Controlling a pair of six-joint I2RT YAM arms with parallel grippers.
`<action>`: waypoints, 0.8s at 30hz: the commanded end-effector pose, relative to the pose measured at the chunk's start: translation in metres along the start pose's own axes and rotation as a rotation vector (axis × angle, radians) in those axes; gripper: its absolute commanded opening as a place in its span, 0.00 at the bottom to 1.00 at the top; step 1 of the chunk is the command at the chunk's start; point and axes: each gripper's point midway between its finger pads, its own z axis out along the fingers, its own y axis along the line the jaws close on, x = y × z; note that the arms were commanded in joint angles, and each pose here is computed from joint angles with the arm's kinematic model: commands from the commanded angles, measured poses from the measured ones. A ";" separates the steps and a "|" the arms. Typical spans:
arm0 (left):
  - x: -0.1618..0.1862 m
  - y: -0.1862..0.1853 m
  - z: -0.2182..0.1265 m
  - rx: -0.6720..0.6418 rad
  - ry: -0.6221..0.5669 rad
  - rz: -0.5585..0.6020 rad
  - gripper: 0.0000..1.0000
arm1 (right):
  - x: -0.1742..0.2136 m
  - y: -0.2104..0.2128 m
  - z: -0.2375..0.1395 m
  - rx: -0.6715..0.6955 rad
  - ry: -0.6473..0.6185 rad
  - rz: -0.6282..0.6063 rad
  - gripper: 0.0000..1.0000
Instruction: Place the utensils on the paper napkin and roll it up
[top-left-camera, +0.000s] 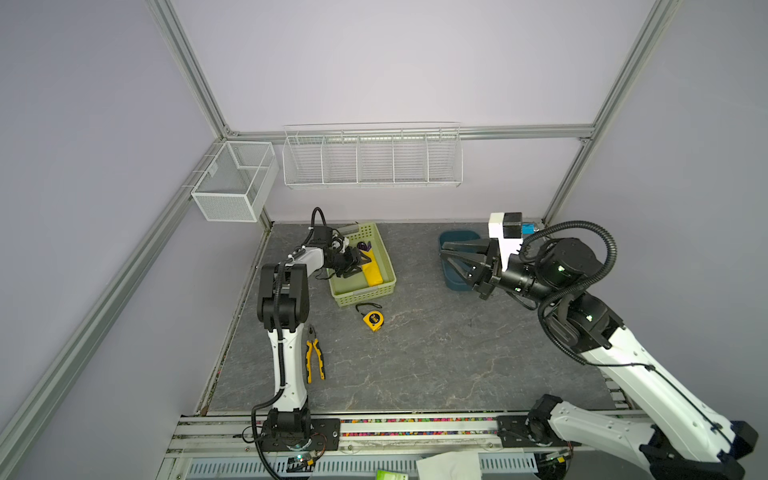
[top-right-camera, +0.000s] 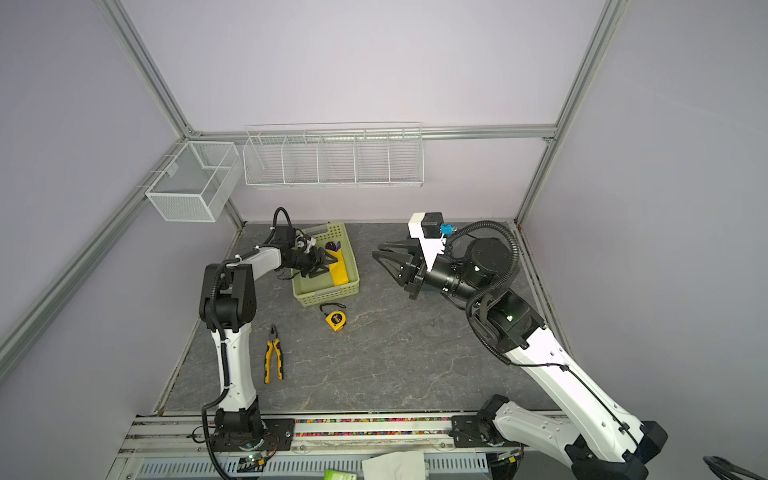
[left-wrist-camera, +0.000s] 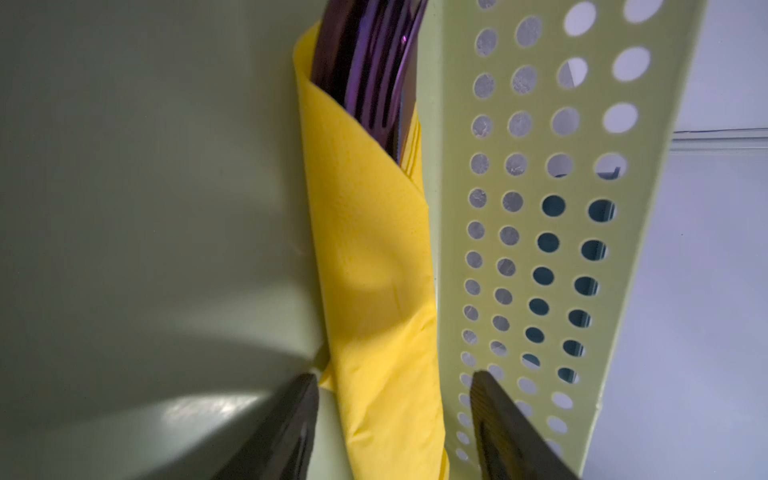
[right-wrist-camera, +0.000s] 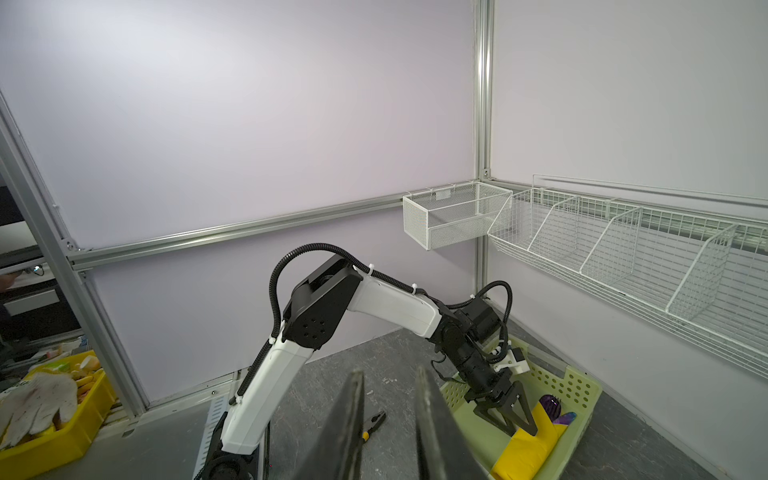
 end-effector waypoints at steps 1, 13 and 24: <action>0.000 -0.002 -0.017 -0.058 -0.021 0.010 0.63 | -0.003 0.000 -0.001 -0.005 -0.007 -0.012 0.25; -0.002 -0.056 -0.076 -0.062 -0.116 0.114 0.69 | 0.013 -0.013 0.001 0.044 0.037 0.005 0.25; 0.018 -0.062 -0.137 -0.252 -0.245 0.243 0.74 | 0.070 -0.107 -0.018 0.489 0.245 0.112 0.26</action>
